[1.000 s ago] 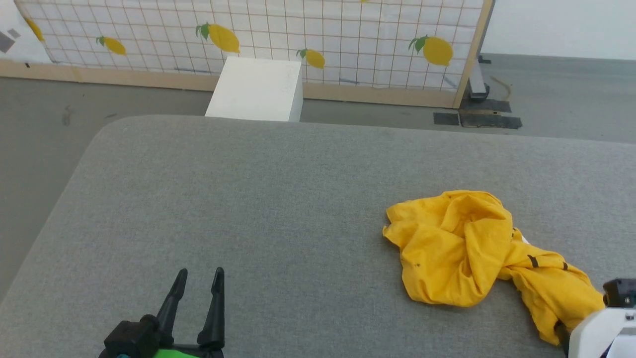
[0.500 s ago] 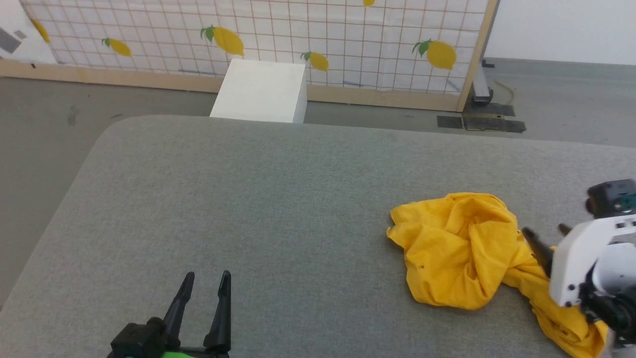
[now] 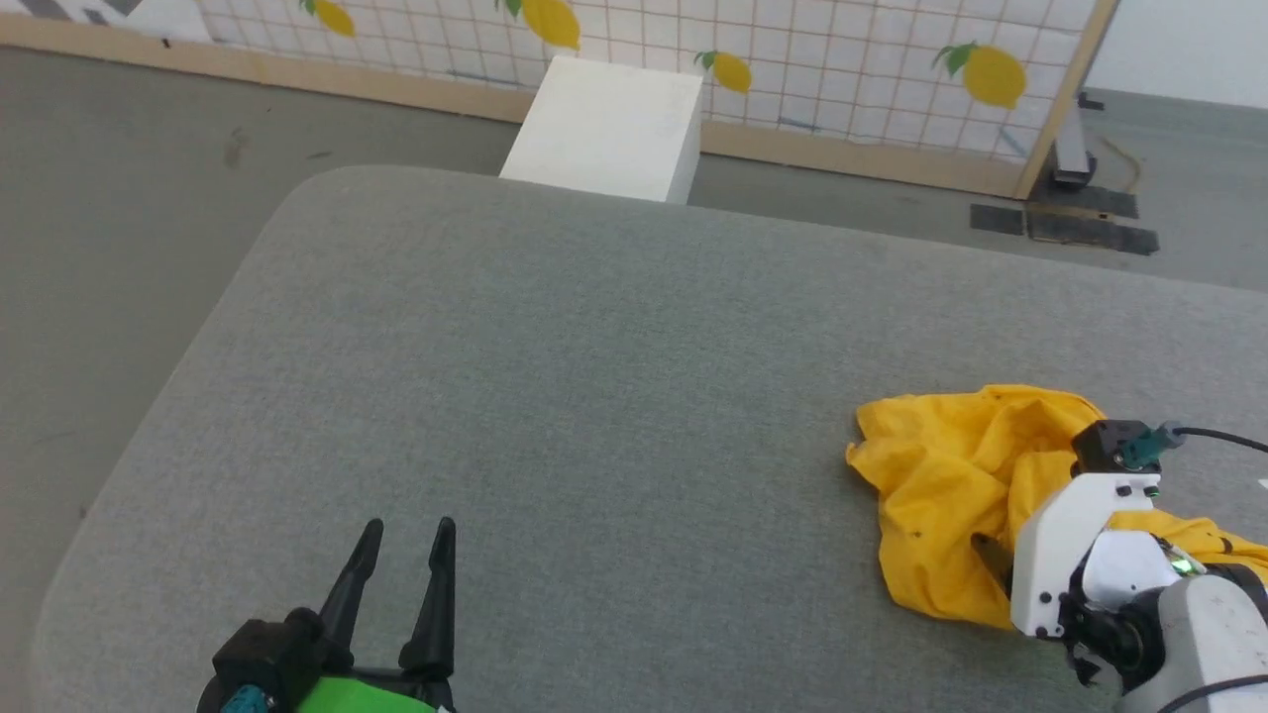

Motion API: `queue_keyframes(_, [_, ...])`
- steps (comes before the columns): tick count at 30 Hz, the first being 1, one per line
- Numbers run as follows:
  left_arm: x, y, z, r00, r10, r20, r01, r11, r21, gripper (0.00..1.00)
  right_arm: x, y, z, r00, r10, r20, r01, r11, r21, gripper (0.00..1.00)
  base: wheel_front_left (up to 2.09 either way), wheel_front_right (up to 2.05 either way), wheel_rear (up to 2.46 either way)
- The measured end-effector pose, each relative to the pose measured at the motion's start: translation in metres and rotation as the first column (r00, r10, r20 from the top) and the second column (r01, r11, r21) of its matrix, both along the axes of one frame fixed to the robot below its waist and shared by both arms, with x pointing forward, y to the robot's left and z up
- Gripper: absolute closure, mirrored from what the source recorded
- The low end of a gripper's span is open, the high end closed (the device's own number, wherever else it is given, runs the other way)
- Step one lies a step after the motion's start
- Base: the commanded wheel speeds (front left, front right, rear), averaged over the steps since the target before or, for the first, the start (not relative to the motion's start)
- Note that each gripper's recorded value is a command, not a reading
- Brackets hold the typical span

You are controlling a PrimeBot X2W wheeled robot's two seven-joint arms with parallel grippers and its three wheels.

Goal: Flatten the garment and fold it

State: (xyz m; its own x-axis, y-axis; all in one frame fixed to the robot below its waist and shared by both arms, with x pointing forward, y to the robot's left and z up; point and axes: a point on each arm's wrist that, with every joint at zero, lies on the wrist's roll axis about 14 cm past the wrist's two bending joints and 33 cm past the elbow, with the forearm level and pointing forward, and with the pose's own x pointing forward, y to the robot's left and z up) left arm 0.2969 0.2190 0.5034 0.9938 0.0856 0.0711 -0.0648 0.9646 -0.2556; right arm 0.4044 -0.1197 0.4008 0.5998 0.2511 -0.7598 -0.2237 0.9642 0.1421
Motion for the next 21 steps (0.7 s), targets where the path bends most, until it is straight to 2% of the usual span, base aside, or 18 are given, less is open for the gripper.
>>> queue_keyframes(1, [0.0, 0.002, 0.0, 1.0, 0.007, -0.002, -0.007, 1.0, 0.0, 0.0, 0.004, 0.004, 0.0, 1.0, 0.005, 0.015, -0.005, 1.0, 0.003, 0.8, 0.0, 0.0, 0.0])
queue_keyframes(2, [0.0, 0.004, 0.0, 1.0, 0.014, -0.002, -0.014, 1.0, 0.0, 0.0, 0.009, 0.007, 0.002, 0.999, 0.007, 0.033, -0.007, 1.0, 0.006, 1.0, 0.0, 0.0, 0.0])
queue_keyframes(6, [-0.001, 0.008, -0.001, 1.0, 0.027, -0.006, -0.027, 1.0, 0.002, 0.0, 0.031, 0.01, 0.021, 0.992, 0.018, 0.126, -0.018, 1.0, -0.002, 1.0, 0.0, 0.0, 0.0])
queue_keyframes(10, [0.0, 0.004, 0.0, 1.0, 0.014, 0.003, -0.014, 1.0, -0.005, 0.0, 0.052, -0.001, 0.06, 0.968, 0.042, 0.247, -0.032, 0.999, -0.044, 1.0, 0.0, 0.0, 0.0])
queue_keyframes(12, [0.001, 0.0, 0.004, 1.0, 0.002, 0.017, -0.002, 1.0, -0.01, 0.0, 0.058, 0.005, 0.085, 0.946, 0.081, 0.313, -0.067, 0.996, -0.058, 1.0, 0.0, 0.0, 0.0])
queue_keyframes(15, [0.003, -0.007, 0.007, 0.999, -0.016, 0.031, 0.016, 1.0, -0.015, 0.0, 0.055, 0.036, 0.113, 0.906, 0.178, 0.384, -0.167, 0.984, -0.063, 1.0, 0.0, 0.0, 0.0])
queue_keyframes(18, [0.004, -0.011, 0.008, 0.999, -0.029, 0.035, 0.03, 0.999, -0.018, 0.0, 0.038, 0.086, 0.123, 0.867, 0.289, 0.405, -0.307, 0.951, -0.022, 1.0, 0.0, 0.0, 0.0])
queue_keyframes(21, [0.004, -0.012, 0.006, 0.999, -0.031, 0.028, 0.032, 0.999, -0.019, 0.0, 0.005, 0.145, 0.112, 0.828, 0.418, 0.374, -0.466, 0.884, 0.045, 1.0, 0.0, 0.0, 0.0])
